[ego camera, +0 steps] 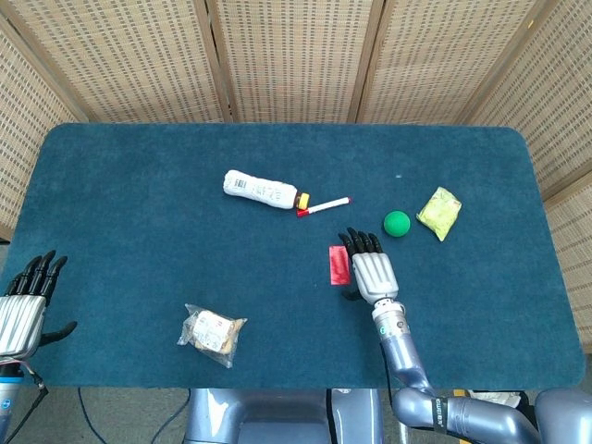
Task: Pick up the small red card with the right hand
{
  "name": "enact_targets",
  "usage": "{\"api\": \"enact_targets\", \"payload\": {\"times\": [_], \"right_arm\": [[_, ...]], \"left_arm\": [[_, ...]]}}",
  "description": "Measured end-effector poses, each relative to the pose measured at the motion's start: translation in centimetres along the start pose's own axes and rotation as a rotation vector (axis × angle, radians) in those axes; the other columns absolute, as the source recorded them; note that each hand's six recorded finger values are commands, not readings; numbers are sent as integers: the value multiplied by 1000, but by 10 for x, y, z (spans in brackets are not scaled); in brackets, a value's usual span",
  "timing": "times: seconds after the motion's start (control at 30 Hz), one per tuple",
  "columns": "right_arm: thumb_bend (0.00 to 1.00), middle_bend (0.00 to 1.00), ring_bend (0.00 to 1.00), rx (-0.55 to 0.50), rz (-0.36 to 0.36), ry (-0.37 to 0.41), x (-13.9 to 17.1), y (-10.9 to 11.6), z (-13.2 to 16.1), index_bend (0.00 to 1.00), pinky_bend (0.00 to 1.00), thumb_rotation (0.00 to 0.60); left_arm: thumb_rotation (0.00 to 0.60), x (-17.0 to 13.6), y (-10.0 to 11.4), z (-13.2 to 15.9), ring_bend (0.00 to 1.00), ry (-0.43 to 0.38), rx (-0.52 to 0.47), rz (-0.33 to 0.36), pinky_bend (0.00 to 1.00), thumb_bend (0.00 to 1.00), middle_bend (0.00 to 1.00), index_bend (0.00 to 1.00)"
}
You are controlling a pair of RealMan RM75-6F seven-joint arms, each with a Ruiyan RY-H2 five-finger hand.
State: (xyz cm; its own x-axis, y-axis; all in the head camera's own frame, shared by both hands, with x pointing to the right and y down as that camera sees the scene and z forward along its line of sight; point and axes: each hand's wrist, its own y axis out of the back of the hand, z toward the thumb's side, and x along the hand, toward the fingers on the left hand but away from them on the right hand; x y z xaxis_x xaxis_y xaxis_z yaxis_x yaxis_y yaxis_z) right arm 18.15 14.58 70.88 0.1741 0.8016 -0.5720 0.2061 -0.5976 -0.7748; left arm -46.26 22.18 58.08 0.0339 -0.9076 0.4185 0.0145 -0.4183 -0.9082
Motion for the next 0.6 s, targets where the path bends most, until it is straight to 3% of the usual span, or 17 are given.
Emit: {"api": "enact_targets", "payload": {"times": [0.6], "right_arm": [[175, 0, 0, 14, 39, -15, -18, -17, 2, 70, 10, 600]], "left_arm": [[600, 2, -2, -3, 0, 9, 2, -6, 158, 133, 0, 0]]}}
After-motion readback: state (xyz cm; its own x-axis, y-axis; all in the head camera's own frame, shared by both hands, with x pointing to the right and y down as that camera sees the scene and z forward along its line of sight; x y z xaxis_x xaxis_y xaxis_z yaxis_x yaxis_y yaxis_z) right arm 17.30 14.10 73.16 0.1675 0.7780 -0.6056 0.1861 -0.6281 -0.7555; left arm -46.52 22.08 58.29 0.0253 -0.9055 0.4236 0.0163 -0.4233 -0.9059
